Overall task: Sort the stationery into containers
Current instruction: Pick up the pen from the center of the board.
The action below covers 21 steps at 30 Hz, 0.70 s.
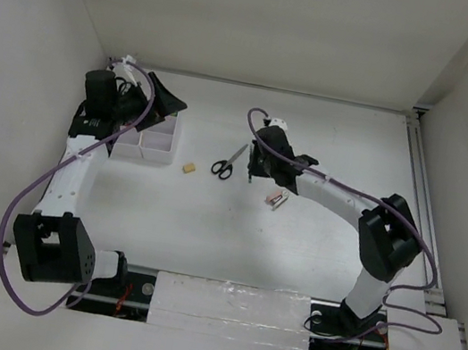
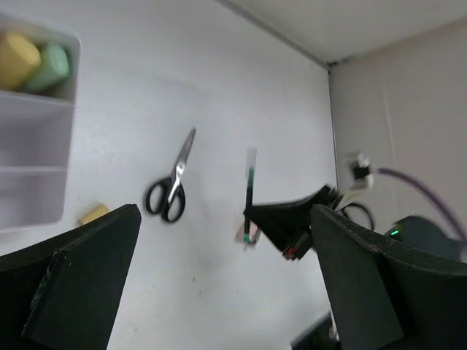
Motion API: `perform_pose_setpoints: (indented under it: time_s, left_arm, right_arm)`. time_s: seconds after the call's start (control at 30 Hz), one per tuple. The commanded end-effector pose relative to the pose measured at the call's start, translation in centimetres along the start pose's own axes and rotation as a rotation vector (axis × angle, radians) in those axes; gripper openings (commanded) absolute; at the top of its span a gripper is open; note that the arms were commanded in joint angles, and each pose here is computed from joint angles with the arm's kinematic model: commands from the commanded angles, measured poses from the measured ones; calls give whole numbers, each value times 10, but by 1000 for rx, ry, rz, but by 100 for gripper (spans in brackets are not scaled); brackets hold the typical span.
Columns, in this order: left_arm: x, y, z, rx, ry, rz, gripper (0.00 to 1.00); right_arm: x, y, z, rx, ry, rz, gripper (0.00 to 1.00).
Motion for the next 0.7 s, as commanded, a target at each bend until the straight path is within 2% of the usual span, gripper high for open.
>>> perform_pose_setpoints:
  time_s: [0.0,0.1,0.13,0.17,0.3,0.43,0.53,0.67]
  left_arm:
    - [-21,17,-12,2,-62,-206,100]
    - [-21,27,-34,12,-69,-262,100]
    - [-25,34,-37,4,-82,-276,100]
    - [-24,35,-44,9,-82,-287,100]
    - [-24,41,-50,28,-104,-276,100]
    - [-13,40,-57,41,-102,-191,100]
    - [-6,39,-64,60,-103,-143,100]
    - [-5,41,-65,46,-116,-125,99]
  right_arm:
    - [68,28,29,-112,164,482,0]
    - [97,43,16,-70,243,672,0]
    - [110,51,20,-95,248,743,0]
    - [116,51,10,-52,269,800,0]
    - [149,67,1,-38,296,1000,0]
    - [171,84,-7,-39,299,1065,0]
    - [176,94,-4,-87,284,1047,0]
    - [178,101,-2,-80,278,1079,0]
Point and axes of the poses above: each gripper's point midway between its finger pads, its own y axis back along the fingers, its own x axis along the line the jaws close on, z = x × y, the point moved 8 cm from there along y, back along the fingers, and after that the axes turned 12 degrees about -y, right-handed, at the moved point
